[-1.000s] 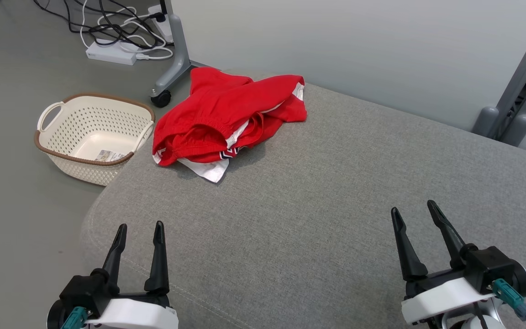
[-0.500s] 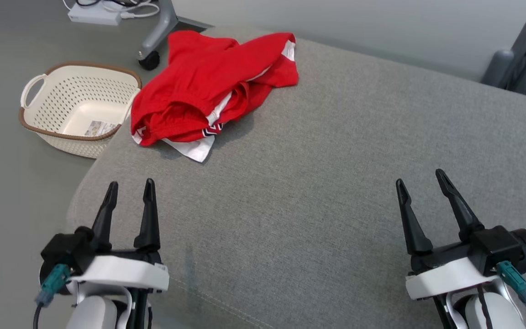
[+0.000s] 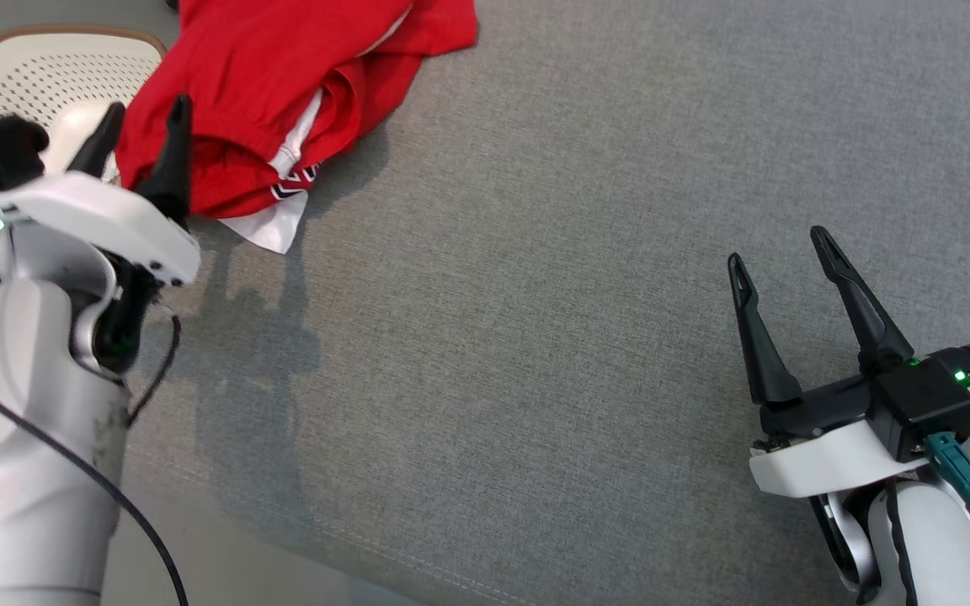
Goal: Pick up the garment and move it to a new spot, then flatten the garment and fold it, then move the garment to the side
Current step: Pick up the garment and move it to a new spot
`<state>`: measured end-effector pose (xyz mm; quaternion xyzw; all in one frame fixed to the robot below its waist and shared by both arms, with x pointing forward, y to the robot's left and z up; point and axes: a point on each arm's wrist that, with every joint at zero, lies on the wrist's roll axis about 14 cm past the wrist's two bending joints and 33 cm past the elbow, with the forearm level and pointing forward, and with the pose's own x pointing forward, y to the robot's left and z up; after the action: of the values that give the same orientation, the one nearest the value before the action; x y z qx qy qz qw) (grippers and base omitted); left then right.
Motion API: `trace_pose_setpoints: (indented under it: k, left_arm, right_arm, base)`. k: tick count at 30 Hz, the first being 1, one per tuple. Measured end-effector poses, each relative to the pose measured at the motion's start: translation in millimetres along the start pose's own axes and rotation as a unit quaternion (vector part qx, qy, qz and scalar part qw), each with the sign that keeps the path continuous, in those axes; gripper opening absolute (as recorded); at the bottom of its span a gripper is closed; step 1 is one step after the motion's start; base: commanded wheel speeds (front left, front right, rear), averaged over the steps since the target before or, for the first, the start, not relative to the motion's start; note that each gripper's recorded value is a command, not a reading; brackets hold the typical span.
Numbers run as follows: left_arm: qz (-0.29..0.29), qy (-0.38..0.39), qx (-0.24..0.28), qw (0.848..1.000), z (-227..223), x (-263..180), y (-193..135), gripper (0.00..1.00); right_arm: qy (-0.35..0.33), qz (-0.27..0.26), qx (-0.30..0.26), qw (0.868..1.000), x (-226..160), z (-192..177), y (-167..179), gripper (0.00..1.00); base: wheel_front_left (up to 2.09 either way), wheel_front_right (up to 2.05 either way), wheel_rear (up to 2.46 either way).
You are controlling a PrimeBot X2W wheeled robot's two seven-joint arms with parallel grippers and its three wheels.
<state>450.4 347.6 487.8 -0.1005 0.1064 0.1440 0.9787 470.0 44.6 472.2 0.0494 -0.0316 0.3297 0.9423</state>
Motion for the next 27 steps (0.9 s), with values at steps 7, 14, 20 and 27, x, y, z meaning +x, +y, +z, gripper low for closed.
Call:
trace_pose_setpoints:
  k: [7, 14, 20, 27]
  left_arm:
    - [-0.007, 0.108, 0.034, 0.993, -9.0, 49.8, -8.3, 1.00]
    - [-0.004, 0.205, 0.041, 0.978, -36.7, 70.1, -12.1, 1.00]
    - [0.005, 0.270, 0.064, 0.961, -57.5, 76.0, -10.1, 1.00]
    - [0.013, 0.305, 0.074, 0.950, -67.9, 80.7, -9.3, 0.00]
  right_arm:
    - [0.012, -0.015, 0.003, 1.000, -0.8, -14.8, -17.0, 1.00]
    - [0.022, -0.029, 0.005, 0.999, -3.5, -27.1, -29.8, 1.00]
    - [0.026, -0.032, 0.008, 0.999, -0.7, -34.6, -34.2, 1.00]
    - [0.032, -0.035, 0.010, 0.999, 0.2, -42.8, -38.4, 1.00]
  base:
    - [0.00, 0.00, 0.00]
    - [0.00, 0.00, 0.00]
    - [0.00, 0.00, 0.00]
    - [0.00, 0.00, 0.00]
